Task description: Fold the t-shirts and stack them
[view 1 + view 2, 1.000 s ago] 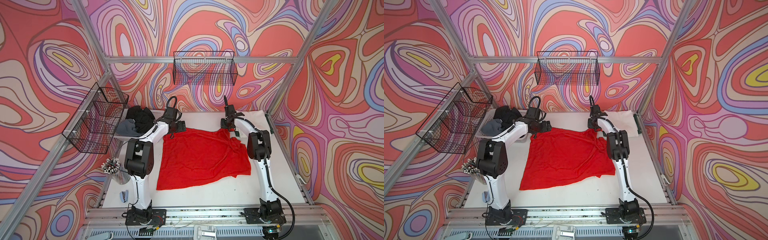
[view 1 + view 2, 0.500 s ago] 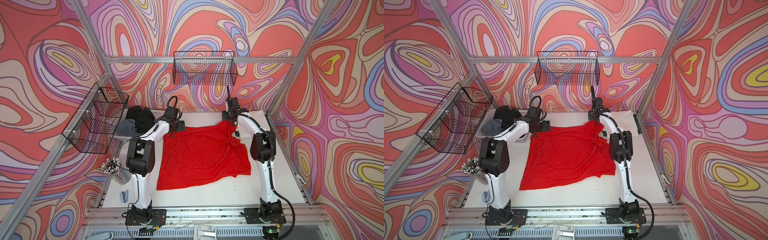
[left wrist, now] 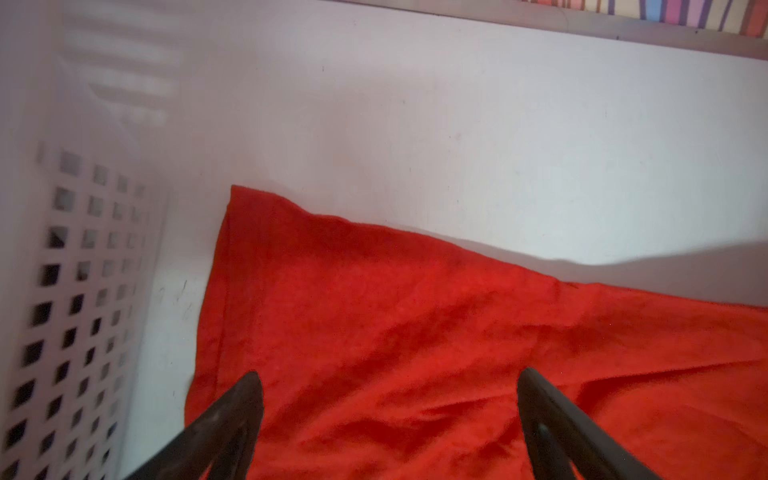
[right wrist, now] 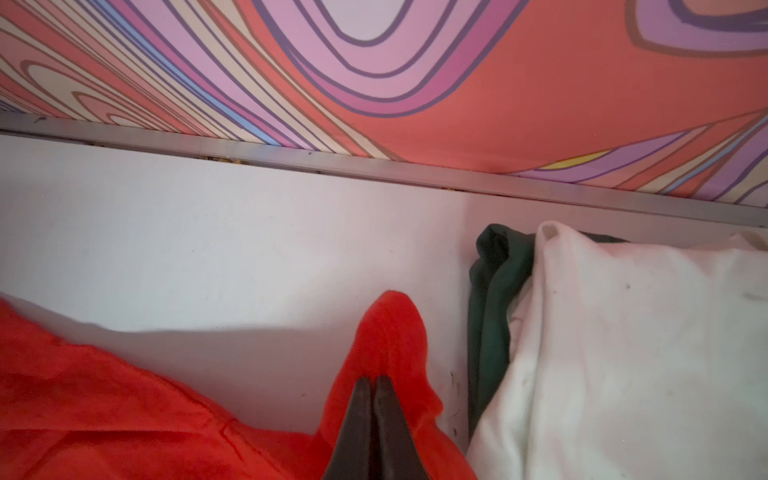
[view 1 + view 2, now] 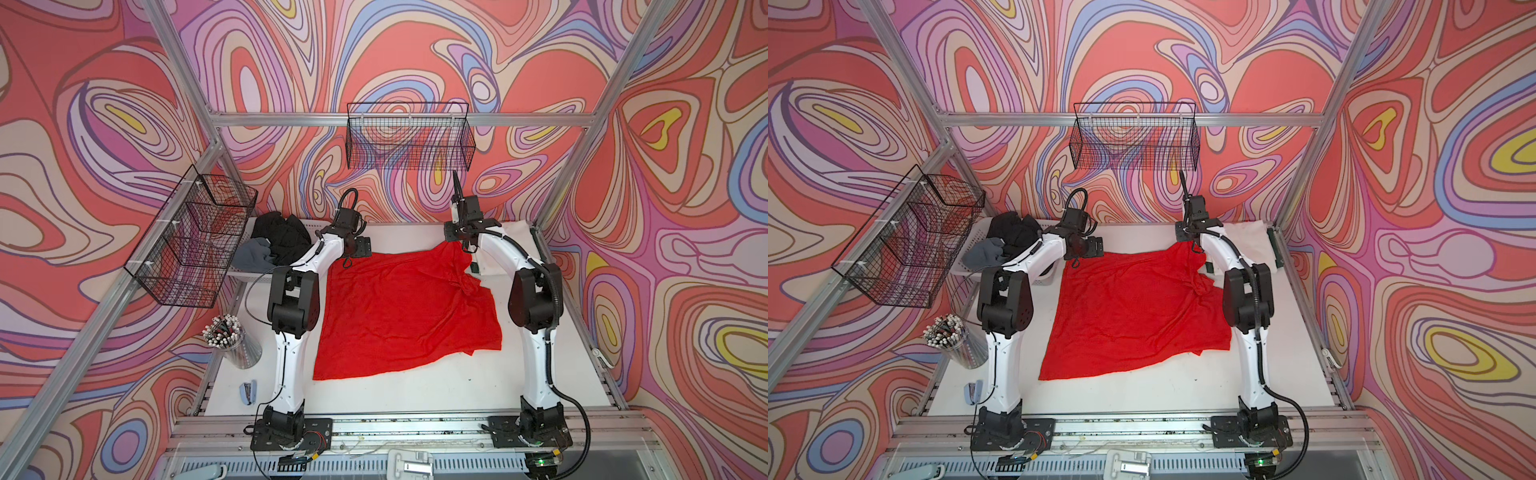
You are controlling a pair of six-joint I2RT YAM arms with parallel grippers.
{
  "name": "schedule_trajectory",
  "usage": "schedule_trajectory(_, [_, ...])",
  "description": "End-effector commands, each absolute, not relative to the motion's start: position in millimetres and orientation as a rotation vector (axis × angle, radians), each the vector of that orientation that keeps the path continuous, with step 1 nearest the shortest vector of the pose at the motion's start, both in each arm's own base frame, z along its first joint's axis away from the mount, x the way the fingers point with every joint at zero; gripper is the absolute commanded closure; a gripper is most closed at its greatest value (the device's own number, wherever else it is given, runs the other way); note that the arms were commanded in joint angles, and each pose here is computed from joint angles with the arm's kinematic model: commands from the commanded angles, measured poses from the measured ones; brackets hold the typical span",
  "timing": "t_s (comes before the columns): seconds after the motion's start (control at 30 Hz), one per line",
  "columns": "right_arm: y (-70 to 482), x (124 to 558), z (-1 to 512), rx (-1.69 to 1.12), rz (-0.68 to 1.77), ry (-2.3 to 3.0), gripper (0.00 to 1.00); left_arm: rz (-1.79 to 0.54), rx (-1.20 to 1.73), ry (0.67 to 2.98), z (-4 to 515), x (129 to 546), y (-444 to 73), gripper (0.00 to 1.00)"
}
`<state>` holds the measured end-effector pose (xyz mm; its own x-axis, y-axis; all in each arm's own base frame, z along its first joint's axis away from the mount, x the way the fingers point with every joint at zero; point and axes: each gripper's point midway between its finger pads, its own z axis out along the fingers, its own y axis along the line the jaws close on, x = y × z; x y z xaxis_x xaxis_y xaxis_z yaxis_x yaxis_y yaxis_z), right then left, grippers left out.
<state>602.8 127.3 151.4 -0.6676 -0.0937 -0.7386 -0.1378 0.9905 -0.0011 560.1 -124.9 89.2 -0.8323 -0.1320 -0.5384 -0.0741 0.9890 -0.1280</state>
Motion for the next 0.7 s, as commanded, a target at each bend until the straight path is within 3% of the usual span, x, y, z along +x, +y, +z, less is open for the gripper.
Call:
schedule_trajectory(0.0, [137.7,597.8,220.6,-0.170,0.123,2.131,1.00,-0.085,-0.156,2.614,75.0,558.1,-111.8,0.04])
schedule_trajectory(0.67, [114.2,536.2,221.7,0.068,0.201,2.083,1.00,-0.034,-0.275,2.676,22.4,580.8,-98.7,0.02])
